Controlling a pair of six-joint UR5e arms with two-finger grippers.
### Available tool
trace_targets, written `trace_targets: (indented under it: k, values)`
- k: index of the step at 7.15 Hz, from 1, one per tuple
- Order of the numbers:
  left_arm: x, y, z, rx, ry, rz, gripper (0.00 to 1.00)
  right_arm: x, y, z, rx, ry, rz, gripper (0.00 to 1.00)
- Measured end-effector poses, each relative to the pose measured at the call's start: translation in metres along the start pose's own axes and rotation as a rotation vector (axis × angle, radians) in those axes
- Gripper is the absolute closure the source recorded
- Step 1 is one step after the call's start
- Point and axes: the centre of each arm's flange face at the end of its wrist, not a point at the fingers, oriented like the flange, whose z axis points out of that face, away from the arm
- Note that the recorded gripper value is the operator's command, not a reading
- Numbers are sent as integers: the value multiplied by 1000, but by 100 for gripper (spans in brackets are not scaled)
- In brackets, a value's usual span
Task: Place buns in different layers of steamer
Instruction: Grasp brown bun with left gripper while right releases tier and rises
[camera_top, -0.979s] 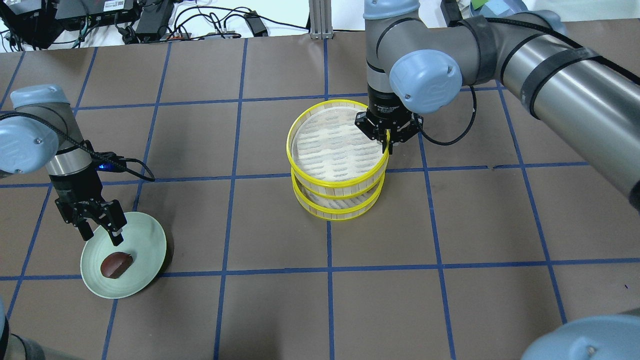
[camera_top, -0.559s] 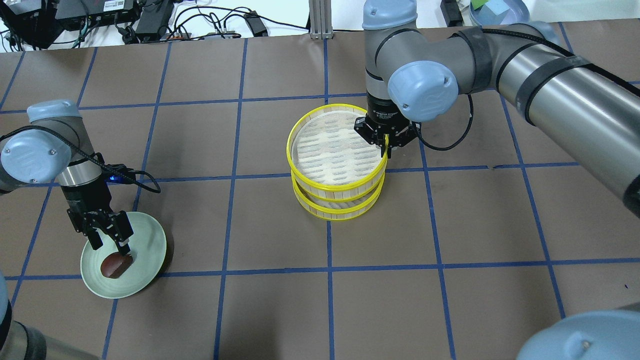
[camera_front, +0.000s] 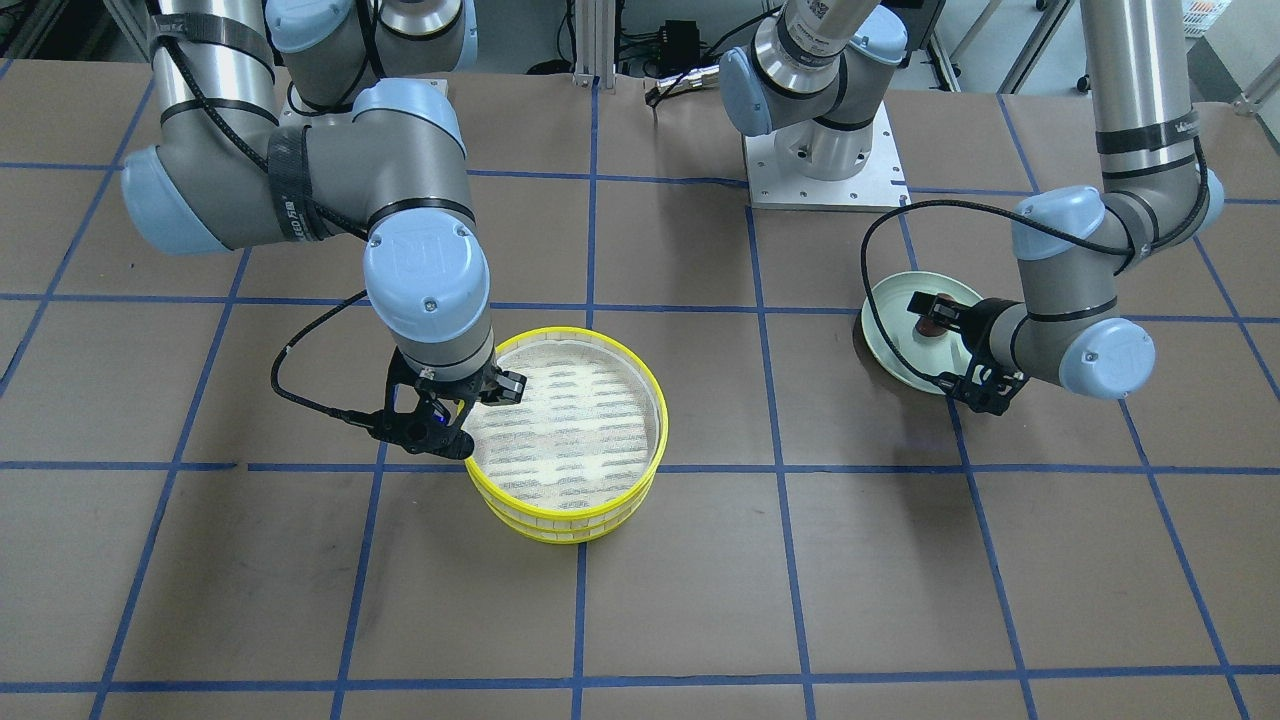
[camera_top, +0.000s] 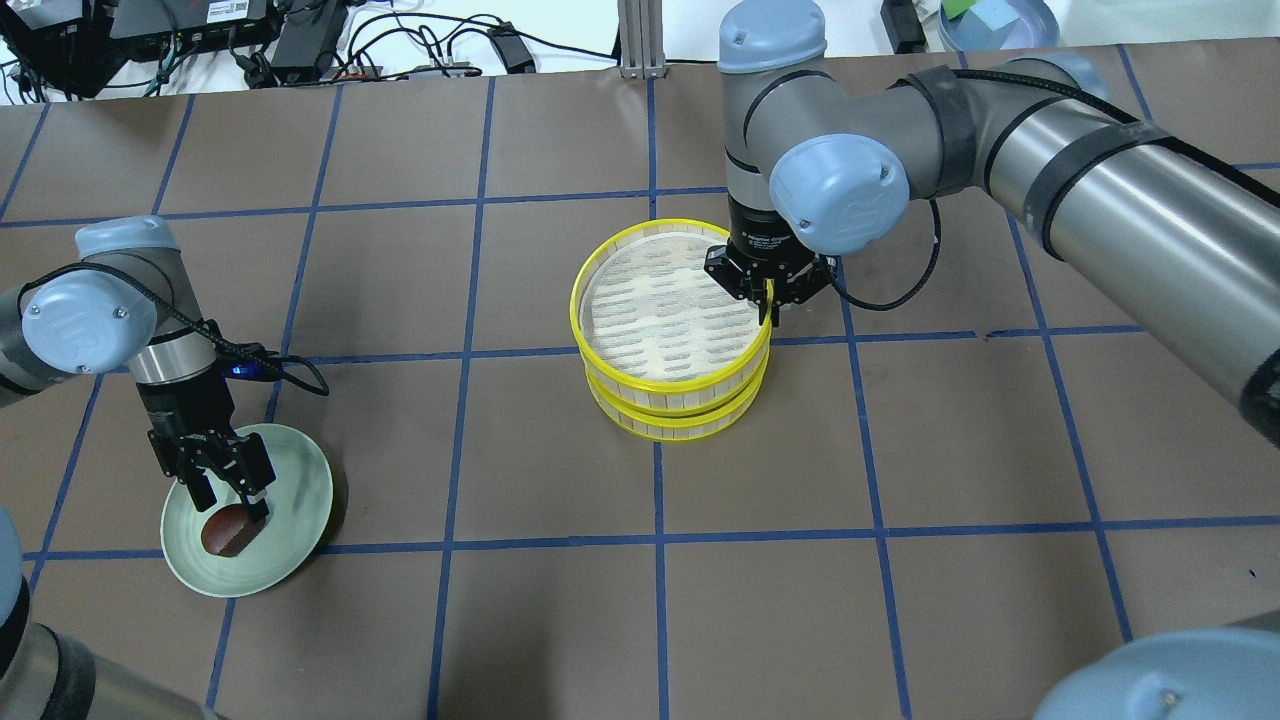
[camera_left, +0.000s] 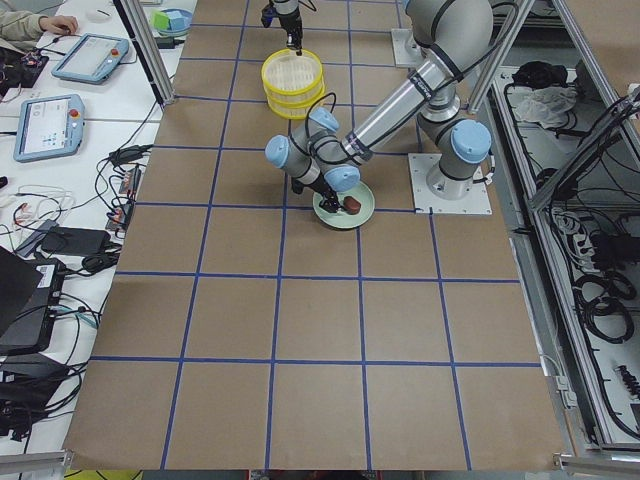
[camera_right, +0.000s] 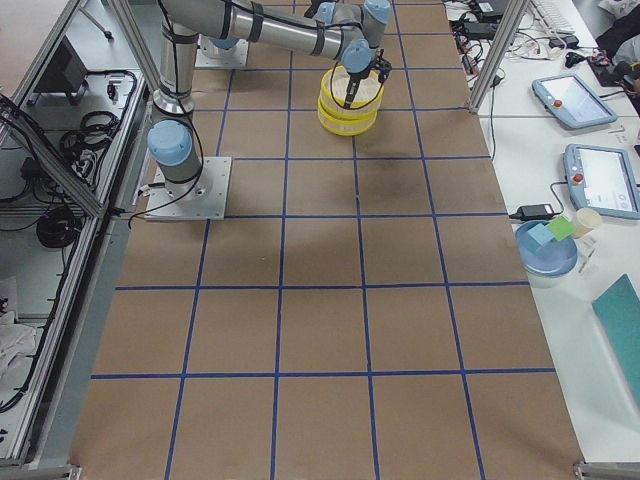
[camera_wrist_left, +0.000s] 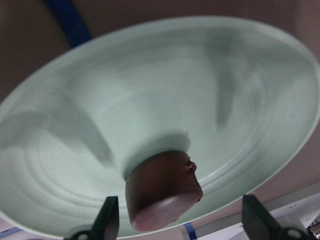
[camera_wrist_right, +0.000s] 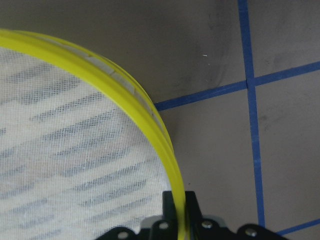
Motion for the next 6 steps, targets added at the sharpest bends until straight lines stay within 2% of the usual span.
trace_targets:
  k: [1, 2, 3, 4, 6]
  values:
    - [-1, -2, 2, -5, 1, 5, 13, 0, 0, 1, -1, 4, -2, 100]
    - [-2, -2, 2, -7, 0, 7, 25, 0, 1, 2, -3, 6, -4, 100]
    - [-2, -2, 1, -7, -2, 7, 29, 0, 1, 4, -6, 8, -5, 72]
    - [-3, -3, 1, -7, -3, 7, 28, 1, 2, 5, -9, 10, -8, 1]
    - [-4, -5, 3, -13, 1, 9, 26, 1, 3, 8, -14, 13, -37, 0]
